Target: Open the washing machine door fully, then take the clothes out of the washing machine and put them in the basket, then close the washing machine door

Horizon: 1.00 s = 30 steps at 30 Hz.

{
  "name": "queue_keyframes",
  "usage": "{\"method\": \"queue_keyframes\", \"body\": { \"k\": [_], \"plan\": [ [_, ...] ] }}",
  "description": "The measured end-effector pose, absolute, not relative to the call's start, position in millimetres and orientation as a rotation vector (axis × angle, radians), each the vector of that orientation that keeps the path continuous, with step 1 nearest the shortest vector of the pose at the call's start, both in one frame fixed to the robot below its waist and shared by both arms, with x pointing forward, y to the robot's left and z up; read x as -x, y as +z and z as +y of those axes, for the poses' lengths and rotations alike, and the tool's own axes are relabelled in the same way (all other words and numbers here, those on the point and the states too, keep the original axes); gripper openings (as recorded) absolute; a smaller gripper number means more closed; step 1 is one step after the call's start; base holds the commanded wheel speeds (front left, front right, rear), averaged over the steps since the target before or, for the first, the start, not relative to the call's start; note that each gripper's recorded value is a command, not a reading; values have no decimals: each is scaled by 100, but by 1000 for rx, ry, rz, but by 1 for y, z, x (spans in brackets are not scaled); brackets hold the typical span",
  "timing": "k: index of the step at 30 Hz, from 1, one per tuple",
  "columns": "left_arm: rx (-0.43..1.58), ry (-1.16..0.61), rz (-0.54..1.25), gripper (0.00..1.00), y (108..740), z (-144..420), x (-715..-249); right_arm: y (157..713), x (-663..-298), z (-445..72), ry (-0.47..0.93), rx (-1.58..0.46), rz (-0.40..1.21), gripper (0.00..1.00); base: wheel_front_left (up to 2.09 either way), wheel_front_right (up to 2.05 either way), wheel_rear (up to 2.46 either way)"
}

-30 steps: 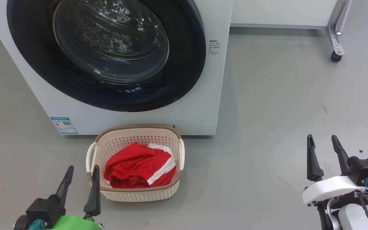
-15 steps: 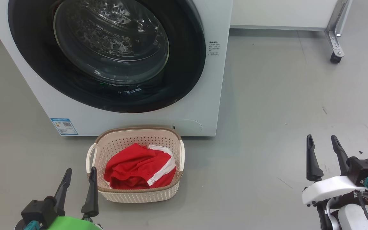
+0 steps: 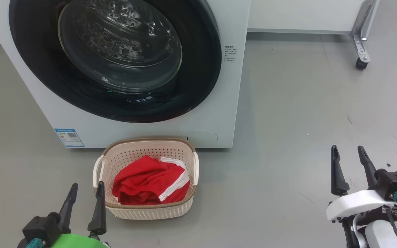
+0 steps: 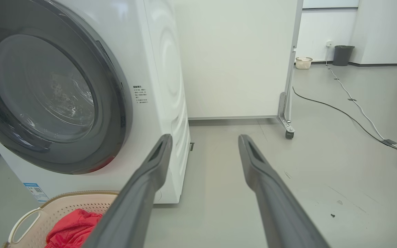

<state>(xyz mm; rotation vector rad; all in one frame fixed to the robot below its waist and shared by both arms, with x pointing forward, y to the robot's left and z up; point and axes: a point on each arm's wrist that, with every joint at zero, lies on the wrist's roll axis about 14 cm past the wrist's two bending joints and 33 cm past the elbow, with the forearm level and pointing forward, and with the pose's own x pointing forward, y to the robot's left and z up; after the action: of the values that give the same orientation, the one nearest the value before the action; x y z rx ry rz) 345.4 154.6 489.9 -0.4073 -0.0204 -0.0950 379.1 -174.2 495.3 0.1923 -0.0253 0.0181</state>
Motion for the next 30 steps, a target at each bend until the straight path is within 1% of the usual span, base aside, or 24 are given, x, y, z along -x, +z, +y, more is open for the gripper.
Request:
{"method": "queue_keyframes", "body": {
  "k": [3,4,10,19,30],
  "plan": [
    [413,-94,-15,100,489,155,-345,496,-379,-175,17,-193,-27,100,0,0,0],
    [414,-92,-12,0,488,155,-345,495,-379,-175,16,-193,-23,0,0,0,0],
    [427,-78,55,0,467,151,-337,464,-364,-171,1,-213,71,0,0,0,0],
    [494,-56,73,0,464,154,-337,459,-365,-183,-42,-281,104,0,0,0,0],
    [613,-20,98,0,460,159,-338,454,-367,-189,-80,-418,136,0,0,0,0]
  ]
}}
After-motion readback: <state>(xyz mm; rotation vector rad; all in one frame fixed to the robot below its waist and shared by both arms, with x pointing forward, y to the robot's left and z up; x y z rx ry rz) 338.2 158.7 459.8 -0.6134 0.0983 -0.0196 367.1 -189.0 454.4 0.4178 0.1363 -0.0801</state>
